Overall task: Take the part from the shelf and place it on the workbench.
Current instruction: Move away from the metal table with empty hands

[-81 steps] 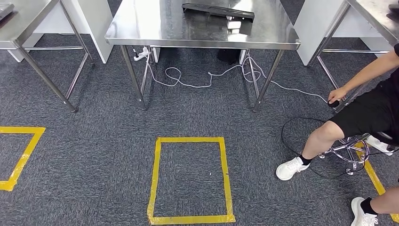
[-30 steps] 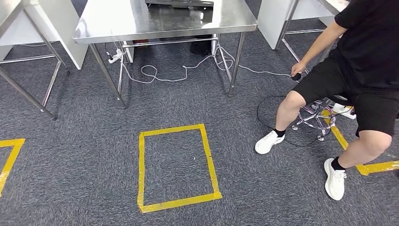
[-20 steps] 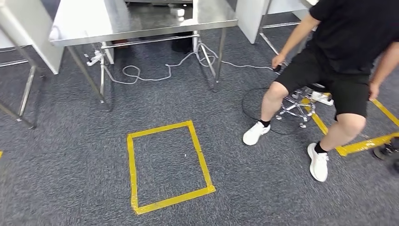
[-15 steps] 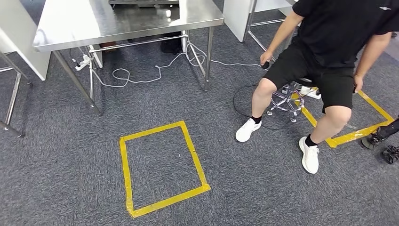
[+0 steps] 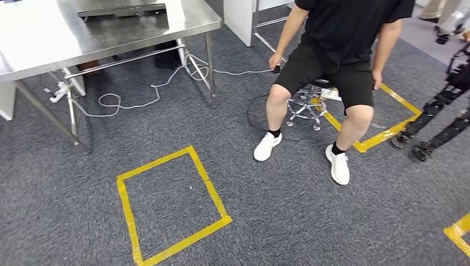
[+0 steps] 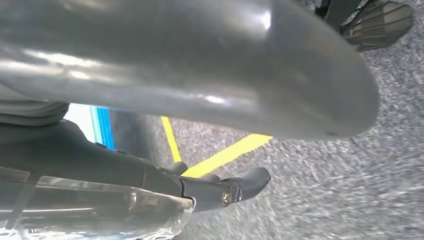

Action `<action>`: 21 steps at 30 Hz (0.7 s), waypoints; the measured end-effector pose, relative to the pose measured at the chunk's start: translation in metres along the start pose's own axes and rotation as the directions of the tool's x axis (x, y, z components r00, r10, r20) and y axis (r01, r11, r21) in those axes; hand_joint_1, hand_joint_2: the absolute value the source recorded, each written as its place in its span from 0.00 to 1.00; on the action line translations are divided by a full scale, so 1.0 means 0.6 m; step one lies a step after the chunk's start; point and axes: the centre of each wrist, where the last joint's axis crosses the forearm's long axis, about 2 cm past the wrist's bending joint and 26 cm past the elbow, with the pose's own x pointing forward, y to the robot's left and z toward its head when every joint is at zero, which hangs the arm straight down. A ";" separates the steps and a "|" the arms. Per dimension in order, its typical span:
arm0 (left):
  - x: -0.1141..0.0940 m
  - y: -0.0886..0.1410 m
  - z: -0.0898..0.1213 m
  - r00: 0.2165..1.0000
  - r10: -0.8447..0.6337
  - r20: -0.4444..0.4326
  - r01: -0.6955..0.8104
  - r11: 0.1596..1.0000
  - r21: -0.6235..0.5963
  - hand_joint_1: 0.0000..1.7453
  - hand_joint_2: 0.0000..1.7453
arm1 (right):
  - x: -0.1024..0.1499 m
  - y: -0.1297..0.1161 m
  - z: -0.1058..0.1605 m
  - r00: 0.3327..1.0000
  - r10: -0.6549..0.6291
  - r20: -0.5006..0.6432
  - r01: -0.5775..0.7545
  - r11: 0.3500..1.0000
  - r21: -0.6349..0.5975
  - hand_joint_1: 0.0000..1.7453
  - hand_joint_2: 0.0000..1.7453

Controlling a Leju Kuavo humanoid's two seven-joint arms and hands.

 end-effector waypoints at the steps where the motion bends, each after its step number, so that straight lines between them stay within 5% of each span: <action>1: 0.000 0.000 0.000 1.000 -0.005 -0.001 0.005 1.000 -0.004 0.00 0.00 | 0.001 0.001 0.000 1.000 -0.003 -0.002 0.003 1.000 -0.002 0.00 0.00; 21: 0.011 -0.012 -0.001 1.000 0.014 -0.023 -0.014 1.000 0.008 0.00 0.00 | 0.007 0.007 0.002 0.999 0.039 -0.017 -0.039 0.999 0.007 0.00 0.00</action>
